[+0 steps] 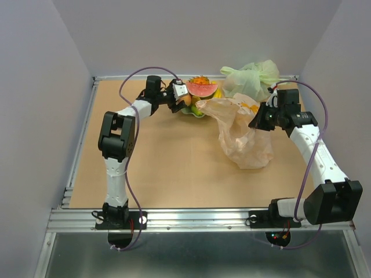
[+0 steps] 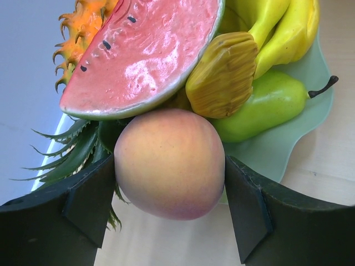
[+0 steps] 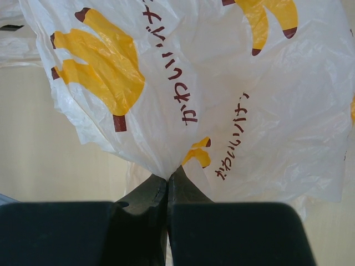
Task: Place the fake fruits into the plastic bag and tie a complex knot
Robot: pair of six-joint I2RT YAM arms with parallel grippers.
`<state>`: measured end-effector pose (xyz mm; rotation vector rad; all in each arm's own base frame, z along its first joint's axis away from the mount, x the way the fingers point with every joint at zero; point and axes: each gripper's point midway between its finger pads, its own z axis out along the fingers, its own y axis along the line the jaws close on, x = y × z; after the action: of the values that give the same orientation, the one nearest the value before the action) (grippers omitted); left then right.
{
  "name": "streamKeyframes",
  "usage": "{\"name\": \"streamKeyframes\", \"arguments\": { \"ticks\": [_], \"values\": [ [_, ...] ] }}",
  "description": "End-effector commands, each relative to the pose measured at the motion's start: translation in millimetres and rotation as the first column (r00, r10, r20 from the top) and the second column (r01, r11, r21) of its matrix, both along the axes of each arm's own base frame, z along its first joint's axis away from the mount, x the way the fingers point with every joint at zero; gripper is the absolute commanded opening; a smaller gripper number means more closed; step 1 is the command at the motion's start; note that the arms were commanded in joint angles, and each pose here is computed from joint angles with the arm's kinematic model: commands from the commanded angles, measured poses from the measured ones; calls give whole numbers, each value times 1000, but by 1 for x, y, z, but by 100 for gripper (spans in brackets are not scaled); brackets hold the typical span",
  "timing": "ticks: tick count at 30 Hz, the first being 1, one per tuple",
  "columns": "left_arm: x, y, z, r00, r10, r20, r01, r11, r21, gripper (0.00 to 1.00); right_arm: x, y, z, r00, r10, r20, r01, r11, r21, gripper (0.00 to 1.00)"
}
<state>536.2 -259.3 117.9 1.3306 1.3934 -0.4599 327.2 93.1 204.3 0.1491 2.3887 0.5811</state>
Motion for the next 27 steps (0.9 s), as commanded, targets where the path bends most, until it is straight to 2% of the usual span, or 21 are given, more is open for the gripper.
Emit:
{"name": "streamKeyframes", "arguments": {
  "ticks": [1, 10, 20, 27],
  "values": [
    [-7, 9, 52, 998, 3, 68, -2, 1000, -17, 58, 16, -2, 42, 990, -5, 139, 5, 1000, -3, 0],
    [-19, 28, 61, 998, 18, 61, -18, 1000, 5, 55, 17, -3, 45, 989, -11, 147, 11, 1000, 0, 0],
    [-33, 39, 46, 1000, 6, 24, -8, 998, 64, 55, 17, -1, 45, 989, -6, 147, 5, 1000, 12, 0],
    [-49, 38, 49, 998, -66, 21, 64, 995, 77, 55, 17, -1, 46, 988, -4, 151, 3, 1000, 10, 0]
  ]
}}
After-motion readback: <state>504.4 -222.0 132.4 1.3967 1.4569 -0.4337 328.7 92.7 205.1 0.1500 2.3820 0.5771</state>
